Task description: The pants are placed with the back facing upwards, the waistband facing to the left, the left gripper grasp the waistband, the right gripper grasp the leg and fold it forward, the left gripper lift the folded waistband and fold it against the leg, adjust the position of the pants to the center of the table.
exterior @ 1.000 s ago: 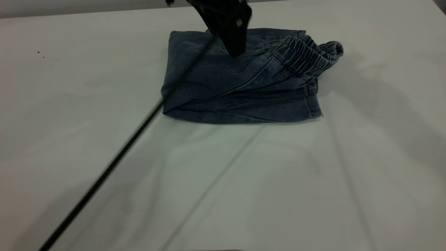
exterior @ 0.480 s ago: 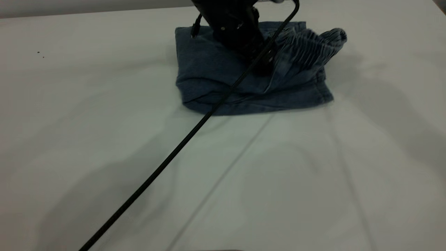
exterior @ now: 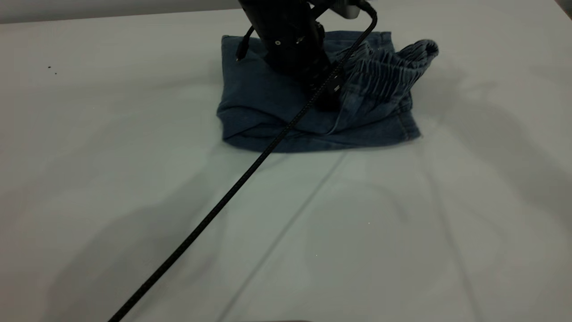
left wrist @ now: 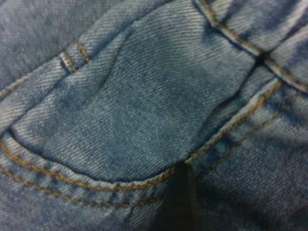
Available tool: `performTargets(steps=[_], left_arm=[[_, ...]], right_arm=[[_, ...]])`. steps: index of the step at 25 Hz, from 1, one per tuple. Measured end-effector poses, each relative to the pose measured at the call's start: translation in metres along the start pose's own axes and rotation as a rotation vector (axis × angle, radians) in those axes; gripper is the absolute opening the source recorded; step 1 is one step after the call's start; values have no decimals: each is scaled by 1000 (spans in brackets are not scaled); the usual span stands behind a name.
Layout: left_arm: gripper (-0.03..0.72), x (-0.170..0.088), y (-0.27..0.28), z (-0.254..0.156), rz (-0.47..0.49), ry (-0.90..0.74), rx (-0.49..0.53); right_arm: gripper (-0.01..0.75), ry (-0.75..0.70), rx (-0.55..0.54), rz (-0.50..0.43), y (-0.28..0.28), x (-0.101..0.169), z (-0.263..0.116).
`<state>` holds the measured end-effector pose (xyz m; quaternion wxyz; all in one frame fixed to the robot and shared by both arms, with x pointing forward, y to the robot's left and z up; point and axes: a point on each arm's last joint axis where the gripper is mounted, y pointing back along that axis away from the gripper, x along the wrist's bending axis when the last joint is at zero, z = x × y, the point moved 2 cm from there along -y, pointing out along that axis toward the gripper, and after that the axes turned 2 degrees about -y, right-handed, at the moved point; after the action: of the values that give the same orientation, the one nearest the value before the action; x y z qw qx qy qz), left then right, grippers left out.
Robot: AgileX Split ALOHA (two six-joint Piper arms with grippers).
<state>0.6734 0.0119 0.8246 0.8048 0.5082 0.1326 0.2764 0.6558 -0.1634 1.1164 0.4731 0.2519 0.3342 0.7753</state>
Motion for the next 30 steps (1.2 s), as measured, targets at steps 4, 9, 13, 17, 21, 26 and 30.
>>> performTargets(steps=[4, 9, 13, 17, 21, 26, 30], left_arm=[[585, -3, 11, -11, -30, 24, 140], [585, -2, 26, -24, -6, 132, 303], [586, 0, 33, -26, 21, 172, 344], [586, 1, 45, -21, 8, 183, 392], [586, 9, 73, 6, 19, 181, 368], [586, 22, 118, 51, 83, 175, 180], [586, 23, 167, 69, 115, 181, 80]], right_arm=[[560, 0, 0, 0, 0, 0, 0], [560, 0, 1, 0, 0, 0, 0], [560, 0, 2, 0, 0, 0, 0], [560, 4, -14, -1, 9, 1, 2], [560, 18, -86, -5, 51, 8, 8], [560, 42, -119, 3, 119, 21, 1], [560, 43, -90, 17, 167, 32, -17]])
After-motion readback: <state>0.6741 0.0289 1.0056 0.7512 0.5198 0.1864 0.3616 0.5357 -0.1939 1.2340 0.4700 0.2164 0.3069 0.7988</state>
